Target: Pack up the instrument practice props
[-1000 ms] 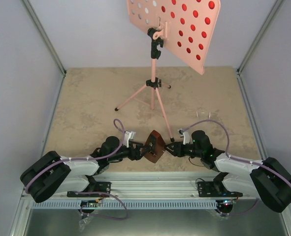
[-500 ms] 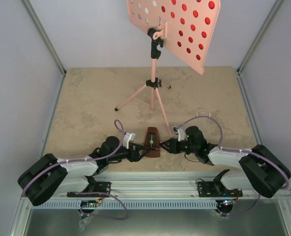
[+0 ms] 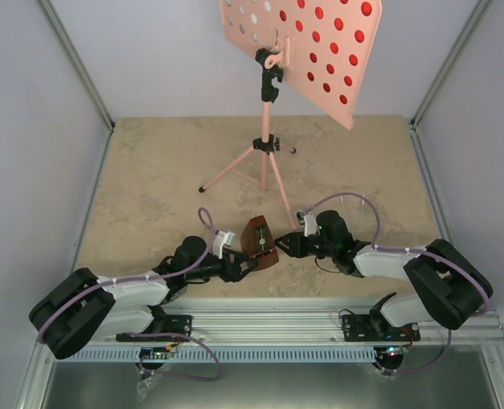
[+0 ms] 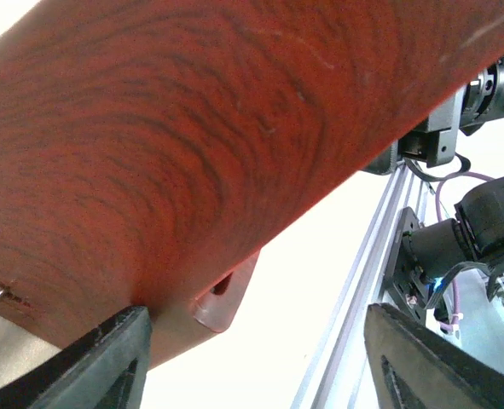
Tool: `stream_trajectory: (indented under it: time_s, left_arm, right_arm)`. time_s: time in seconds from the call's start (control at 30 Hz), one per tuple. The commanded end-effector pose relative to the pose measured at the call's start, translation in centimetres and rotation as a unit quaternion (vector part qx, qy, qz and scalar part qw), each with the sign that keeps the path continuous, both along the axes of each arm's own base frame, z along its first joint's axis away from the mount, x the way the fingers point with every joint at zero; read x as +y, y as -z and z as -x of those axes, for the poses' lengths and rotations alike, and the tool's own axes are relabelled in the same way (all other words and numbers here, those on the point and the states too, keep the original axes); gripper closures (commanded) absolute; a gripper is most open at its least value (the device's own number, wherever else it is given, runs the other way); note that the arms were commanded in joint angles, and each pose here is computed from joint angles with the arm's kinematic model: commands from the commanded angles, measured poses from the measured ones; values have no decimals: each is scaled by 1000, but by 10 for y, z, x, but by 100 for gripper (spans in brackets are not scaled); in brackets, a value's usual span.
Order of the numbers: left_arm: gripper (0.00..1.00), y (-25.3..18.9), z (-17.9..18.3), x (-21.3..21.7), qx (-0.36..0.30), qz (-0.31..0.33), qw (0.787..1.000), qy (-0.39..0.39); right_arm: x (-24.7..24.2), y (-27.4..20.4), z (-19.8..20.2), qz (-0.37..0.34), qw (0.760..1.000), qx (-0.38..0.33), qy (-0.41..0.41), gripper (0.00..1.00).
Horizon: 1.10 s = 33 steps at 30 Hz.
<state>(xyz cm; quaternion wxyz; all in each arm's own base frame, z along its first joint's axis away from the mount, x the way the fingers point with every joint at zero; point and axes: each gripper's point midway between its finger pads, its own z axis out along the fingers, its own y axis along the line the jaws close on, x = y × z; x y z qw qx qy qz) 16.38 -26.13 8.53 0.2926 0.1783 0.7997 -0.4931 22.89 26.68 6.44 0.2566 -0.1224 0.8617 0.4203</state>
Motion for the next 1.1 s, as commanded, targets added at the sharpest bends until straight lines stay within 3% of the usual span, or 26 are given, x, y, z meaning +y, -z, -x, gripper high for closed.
stream_trajectory:
  time_s: [0.0,0.13,0.43,0.6,0.77,0.93,1.07]
  left_arm:
    - [26,-28,5,-8,-17,47,999,16]
    - [19,-51,-13,3,-25,59,996,-54]
    - [1,-152,-26,39,-108,64,982,-142]
    - [1,-185,-41,21,-119,-13,986,-114]
    - [1,-222,-79,6,-157,-65,982,-88]
    - [1,-240,-138,41,-161,-79,975,-134]
    - [1,-246,-164,74,-201,-140,947,-207]
  right_arm:
    - [14,-23,5,-27,998,-38,-38,62]
    - [-4,-35,-1,0,997,-74,1,59]
    - [-95,-93,-14,69,964,-198,164,30]
    - [-129,-89,-26,83,956,-180,218,26]
    - [-154,-76,-48,95,952,-143,254,24]
    - [-190,-58,-68,109,945,-98,294,23]
    - [-217,-36,-76,121,934,-54,331,23]
